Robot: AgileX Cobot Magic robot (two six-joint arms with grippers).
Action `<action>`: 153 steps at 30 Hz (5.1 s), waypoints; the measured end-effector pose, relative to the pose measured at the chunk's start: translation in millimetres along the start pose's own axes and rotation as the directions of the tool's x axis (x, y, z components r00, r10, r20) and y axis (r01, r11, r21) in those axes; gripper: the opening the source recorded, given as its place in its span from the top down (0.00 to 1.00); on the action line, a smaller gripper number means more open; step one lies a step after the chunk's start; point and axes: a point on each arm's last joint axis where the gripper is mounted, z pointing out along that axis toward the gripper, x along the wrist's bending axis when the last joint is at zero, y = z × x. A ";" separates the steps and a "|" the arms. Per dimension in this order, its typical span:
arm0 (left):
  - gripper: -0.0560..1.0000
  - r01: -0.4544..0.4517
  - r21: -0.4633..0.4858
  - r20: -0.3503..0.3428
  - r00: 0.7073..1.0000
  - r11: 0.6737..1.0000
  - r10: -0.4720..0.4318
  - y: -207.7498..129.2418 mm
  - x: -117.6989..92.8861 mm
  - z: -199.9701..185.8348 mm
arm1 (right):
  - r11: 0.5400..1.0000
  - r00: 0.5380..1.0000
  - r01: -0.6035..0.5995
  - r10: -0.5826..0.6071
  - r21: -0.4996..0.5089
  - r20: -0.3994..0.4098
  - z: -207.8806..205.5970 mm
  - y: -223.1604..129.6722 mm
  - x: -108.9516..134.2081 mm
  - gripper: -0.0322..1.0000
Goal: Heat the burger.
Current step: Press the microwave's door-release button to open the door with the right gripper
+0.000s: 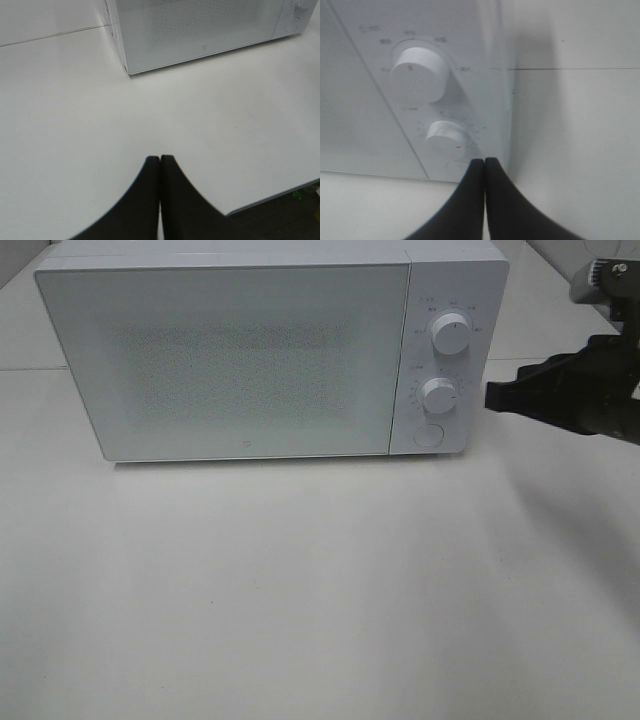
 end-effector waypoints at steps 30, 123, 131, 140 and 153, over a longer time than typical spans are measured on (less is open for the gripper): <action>0.95 0.000 0.000 0.000 1.000 1.000 0.000 0.0 0.0 0.0 | 0.796 0.793 -0.601 0.605 0.065 -0.072 56.9 -57.2 38.6 0.96; 0.95 0.000 0.000 0.000 1.000 1.000 0.000 0.0 0.0 0.0 | 0.504 0.503 -0.862 0.864 -0.053 0.033 124.6 -66.1 32.5 0.96; 0.95 0.000 0.000 0.000 1.000 1.000 0.000 0.0 0.0 0.0 | 0.504 0.503 -0.862 0.864 -0.053 0.033 124.6 -66.1 32.5 0.96; 0.95 0.000 0.000 0.000 1.000 1.000 0.000 0.0 0.0 0.0 | 0.505 0.504 -0.861 0.863 -0.058 0.031 128.4 -69.8 32.3 0.96; 0.95 0.000 0.000 0.000 1.000 1.000 0.000 0.0 0.0 0.0 | 0.502 0.500 -0.864 0.865 -0.050 0.038 137.0 -75.6 33.9 0.96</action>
